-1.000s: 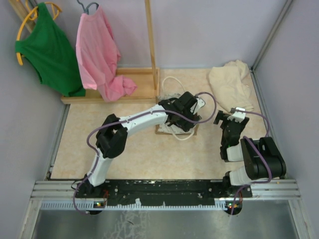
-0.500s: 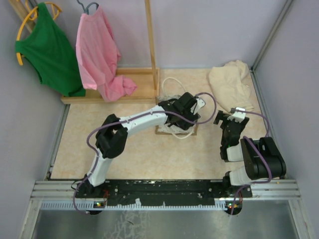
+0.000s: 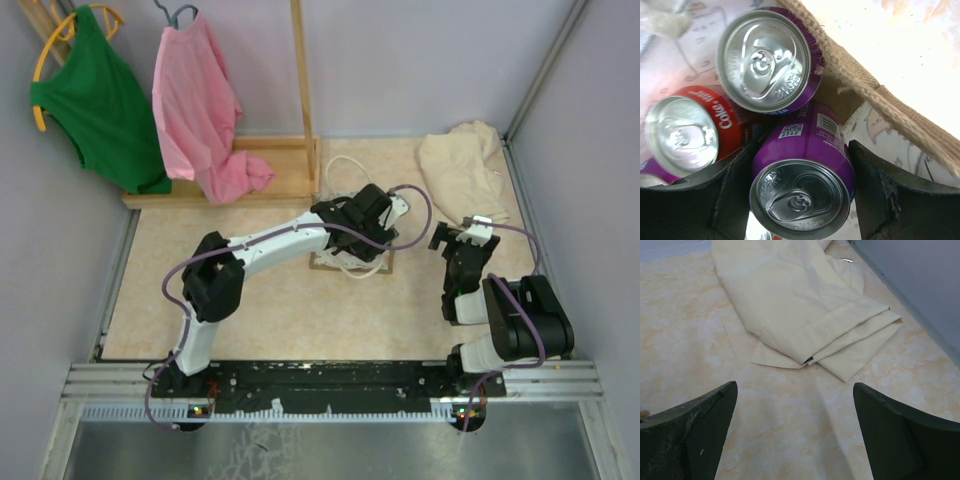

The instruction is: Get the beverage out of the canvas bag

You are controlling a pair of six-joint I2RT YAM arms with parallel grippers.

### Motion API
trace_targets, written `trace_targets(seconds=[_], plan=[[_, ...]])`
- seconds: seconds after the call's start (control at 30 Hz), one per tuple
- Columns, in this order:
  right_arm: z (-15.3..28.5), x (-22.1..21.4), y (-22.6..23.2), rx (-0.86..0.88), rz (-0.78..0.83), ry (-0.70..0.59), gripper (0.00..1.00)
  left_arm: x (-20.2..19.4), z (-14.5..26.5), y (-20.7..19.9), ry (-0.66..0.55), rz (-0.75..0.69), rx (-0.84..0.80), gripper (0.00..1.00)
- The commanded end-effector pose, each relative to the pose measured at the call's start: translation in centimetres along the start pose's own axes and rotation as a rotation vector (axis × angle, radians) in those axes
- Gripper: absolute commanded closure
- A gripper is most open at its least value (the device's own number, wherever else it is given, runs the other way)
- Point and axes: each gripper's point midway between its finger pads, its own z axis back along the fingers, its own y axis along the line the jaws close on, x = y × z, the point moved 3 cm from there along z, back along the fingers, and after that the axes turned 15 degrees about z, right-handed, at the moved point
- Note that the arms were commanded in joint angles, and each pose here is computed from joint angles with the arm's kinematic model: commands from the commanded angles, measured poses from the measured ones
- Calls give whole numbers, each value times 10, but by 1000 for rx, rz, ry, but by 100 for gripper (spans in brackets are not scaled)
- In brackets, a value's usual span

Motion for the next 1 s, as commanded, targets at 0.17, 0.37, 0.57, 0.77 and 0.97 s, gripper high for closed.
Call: trace_targets(seconds=[0.17,0.37,0.57,0.77,0.97], plan=[[-4,14,-1,-20,-9,-49,1,43,52,16,-149,-13,55,100],[-4,14,-1,-19,-9,-49,1,49,65,16,-163,-13,48,100],[-4,14,-1,-19,-9,-49,1,62,82,17,-175,-39,43,100],[-4,14,-1,-19,-10,-49,1,75,91,19,-183,-76,56,100],[-4,14,-1,-18,-9,-49,1,96,101,28,-209,-105,81,100]])
